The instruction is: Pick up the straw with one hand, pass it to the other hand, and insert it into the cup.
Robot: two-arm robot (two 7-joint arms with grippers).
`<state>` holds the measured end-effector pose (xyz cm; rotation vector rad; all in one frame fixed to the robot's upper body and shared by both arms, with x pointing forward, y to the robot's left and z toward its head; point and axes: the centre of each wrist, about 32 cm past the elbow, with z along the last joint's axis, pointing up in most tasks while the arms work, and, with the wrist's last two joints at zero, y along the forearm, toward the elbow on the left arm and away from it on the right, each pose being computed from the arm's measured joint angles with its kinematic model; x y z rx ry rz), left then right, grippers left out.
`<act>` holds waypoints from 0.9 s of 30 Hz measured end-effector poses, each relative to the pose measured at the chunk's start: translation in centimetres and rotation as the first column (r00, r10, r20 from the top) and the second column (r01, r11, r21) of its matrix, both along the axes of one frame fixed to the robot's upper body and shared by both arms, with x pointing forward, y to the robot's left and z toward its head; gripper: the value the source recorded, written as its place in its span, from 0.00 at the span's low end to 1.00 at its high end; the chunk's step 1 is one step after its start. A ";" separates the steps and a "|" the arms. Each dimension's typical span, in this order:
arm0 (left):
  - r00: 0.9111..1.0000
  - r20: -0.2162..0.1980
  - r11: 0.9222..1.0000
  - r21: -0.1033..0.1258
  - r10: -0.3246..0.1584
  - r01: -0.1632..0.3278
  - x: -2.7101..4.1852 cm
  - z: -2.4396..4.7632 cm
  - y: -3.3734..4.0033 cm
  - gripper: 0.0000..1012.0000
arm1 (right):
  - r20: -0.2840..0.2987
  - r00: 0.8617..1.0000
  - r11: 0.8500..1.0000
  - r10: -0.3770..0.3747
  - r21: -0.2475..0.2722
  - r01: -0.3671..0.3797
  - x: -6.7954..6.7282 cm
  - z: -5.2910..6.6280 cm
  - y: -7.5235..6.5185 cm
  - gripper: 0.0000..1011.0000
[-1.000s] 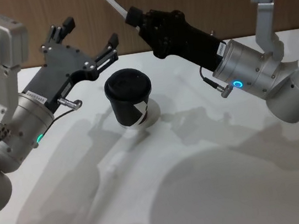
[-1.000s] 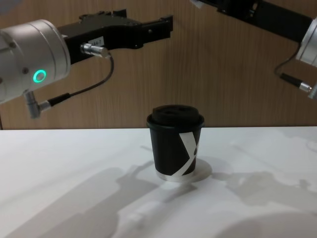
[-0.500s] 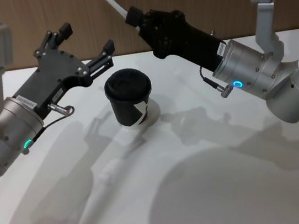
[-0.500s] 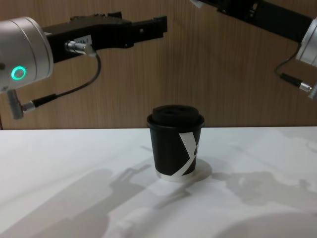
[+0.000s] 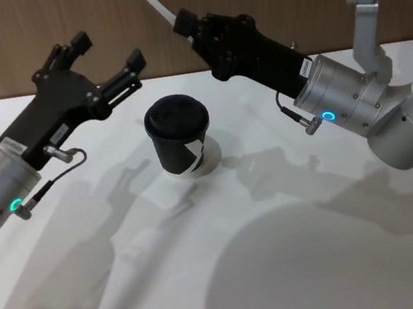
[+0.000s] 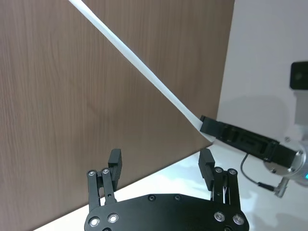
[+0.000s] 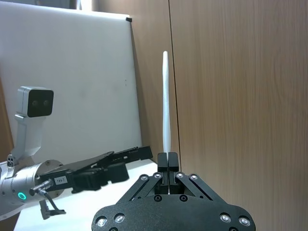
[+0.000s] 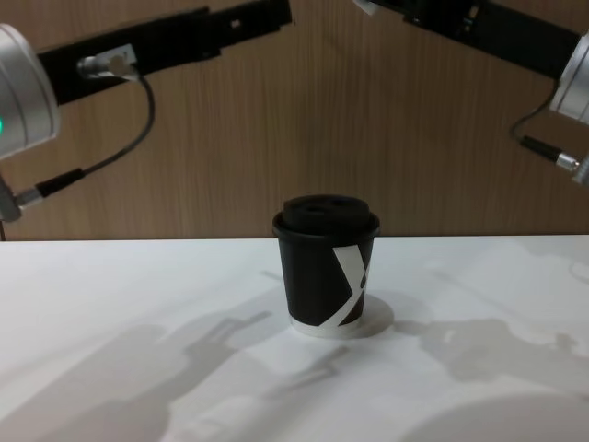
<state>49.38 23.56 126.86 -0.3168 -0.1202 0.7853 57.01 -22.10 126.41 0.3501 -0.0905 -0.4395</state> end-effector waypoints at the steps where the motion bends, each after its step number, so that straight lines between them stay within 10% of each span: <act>1: 1.000 -0.001 1.000 -0.006 -0.001 0.001 0.00 -0.08 0.10 0.99 | 0.000 1.000 1.000 0.000 0.000 0.000 0.0 0.0 0.0 0.01; 9: 0.999 -0.005 0.994 -0.102 -0.050 0.049 0.17 -1.32 1.21 0.99 | 0.000 1.000 1.000 0.000 0.000 0.000 0.0 0.0 0.0 0.01; 27: 0.985 -0.005 0.966 -0.197 -0.173 0.169 3.32 -2.95 1.45 0.99 | 0.000 1.000 1.000 0.000 0.000 0.000 0.0 0.0 0.0 0.01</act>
